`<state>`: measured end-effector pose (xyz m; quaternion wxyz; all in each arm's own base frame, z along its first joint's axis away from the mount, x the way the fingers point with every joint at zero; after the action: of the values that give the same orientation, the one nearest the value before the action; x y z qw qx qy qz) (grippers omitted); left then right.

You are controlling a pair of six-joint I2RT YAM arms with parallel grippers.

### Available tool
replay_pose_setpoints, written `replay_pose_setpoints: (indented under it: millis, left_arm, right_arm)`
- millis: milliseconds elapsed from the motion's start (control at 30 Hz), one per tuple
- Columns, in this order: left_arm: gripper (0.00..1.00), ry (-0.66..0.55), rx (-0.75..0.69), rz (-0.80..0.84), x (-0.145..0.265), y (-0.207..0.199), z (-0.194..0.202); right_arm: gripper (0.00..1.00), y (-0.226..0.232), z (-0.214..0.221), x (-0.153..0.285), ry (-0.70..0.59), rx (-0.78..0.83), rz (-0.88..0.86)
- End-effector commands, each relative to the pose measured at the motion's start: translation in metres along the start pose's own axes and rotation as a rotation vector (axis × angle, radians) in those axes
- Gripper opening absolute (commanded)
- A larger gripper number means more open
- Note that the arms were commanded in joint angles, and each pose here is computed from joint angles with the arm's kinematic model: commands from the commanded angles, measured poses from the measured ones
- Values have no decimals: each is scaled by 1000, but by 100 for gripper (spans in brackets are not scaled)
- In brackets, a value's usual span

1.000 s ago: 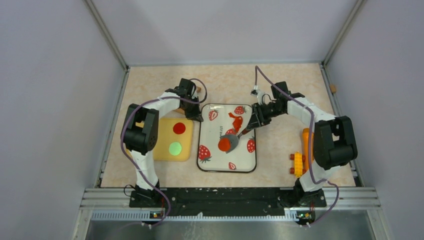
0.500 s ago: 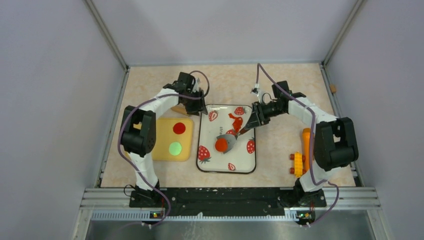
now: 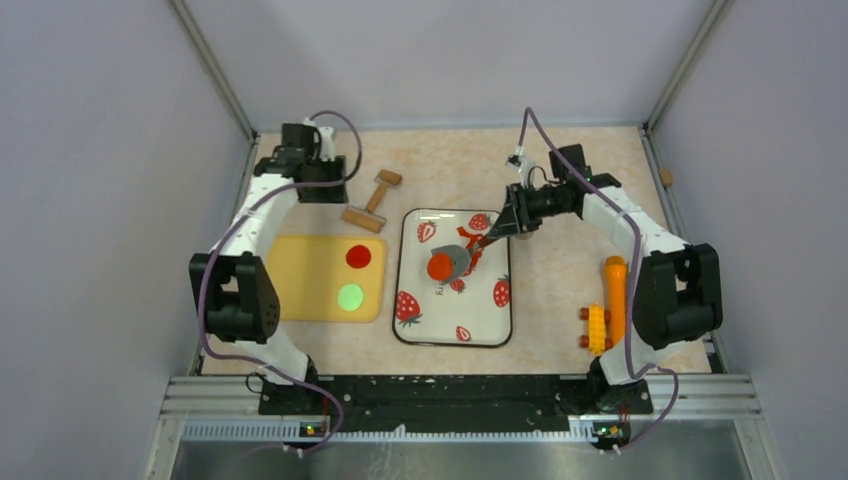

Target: Roll out the dumpling wrappers from the dough

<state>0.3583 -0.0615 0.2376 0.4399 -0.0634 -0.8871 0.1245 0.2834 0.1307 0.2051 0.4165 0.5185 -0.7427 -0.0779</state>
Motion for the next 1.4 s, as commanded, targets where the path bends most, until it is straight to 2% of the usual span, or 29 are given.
replay_pose_setpoints:
  millis: [0, 200, 467, 633, 867, 967, 1167, 1367]
  left_arm:
    - [61, 103, -35, -255, 38, 80, 15]
    - [59, 242, 86, -432, 69, 161, 44]
    - [50, 336, 146, -512, 71, 205, 87]
    - [44, 314, 192, -504, 61, 220, 92]
    - [36, 305, 186, -463, 45, 236, 94]
    - [36, 316, 173, -322, 36, 236, 98]
    - [37, 324, 180, -258, 32, 238, 104]
    - [21, 350, 222, -287, 26, 241, 109]
  right_arm:
    - [0, 26, -47, 26, -154, 119, 27]
    - [0, 28, -50, 28, -183, 129, 32]
    - [0, 28, -55, 27, -194, 128, 39]
    - [0, 30, -59, 23, -187, 137, 38]
    - [0, 33, -71, 14, -175, 150, 36]
    - [0, 34, -80, 7, -172, 155, 23]
    - [0, 38, -89, -6, -153, 183, 12]
    - [0, 42, -90, -24, -129, 205, -2]
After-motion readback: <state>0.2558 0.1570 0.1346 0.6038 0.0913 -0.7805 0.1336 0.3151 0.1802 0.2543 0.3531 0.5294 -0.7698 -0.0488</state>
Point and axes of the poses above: each gripper's point midway between its finger pads, its own x axis back along the fingers, its own y axis along the line the jaws close on, z = x × y, the point moved 10 cm from there along x, back along the fingers, and after that the axes turned 11 degrees about x, right-handed, at the moved point
